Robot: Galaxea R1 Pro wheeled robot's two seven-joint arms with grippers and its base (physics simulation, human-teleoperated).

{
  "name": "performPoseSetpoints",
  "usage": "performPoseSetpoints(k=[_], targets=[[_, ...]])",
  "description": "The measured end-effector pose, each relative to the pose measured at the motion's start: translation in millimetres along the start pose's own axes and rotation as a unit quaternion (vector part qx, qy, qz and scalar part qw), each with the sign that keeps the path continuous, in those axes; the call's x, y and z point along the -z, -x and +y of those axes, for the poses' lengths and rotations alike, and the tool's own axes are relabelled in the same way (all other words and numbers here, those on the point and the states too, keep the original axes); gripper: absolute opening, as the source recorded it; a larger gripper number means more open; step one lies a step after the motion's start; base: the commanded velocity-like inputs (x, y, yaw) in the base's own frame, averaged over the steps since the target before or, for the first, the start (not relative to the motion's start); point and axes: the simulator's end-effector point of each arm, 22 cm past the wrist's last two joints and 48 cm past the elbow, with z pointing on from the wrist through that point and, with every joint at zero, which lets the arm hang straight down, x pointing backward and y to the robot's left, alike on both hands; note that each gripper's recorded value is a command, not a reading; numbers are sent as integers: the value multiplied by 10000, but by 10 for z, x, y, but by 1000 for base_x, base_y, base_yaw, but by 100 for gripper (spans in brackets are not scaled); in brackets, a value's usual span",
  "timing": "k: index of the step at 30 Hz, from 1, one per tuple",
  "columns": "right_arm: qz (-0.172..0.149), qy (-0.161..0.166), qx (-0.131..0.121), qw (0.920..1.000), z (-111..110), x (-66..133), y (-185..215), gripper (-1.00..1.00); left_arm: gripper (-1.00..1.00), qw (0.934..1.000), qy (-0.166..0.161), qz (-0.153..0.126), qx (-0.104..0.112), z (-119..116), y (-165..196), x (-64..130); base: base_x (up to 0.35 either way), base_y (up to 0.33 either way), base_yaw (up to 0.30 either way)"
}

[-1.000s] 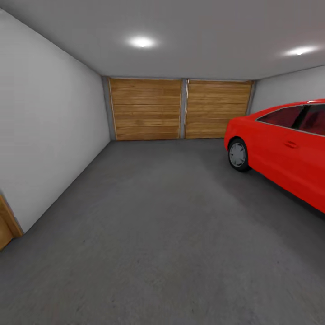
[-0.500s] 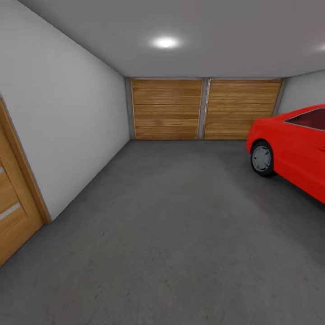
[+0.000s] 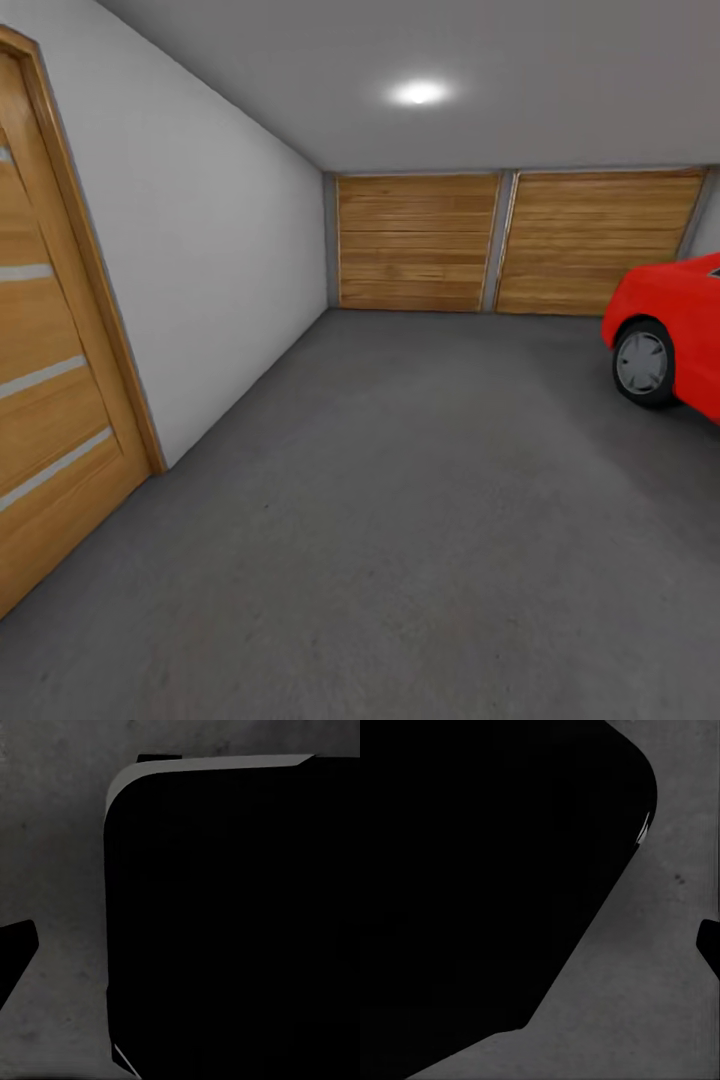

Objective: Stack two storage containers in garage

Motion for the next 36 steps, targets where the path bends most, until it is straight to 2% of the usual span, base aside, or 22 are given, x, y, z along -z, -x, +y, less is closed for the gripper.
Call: performPoseSetpoints(k=[27, 36], targets=[[-4, 0, 3, 10000, 0, 0, 2, 100, 100, 10000, -1, 3, 0, -2, -1, 0, 0, 0, 276], [-5, 0, 21, 10000, 0, 1, 1, 100, 100, 10000, 2, 5, -5, 6, -3, 1, 66, 0, 62]])
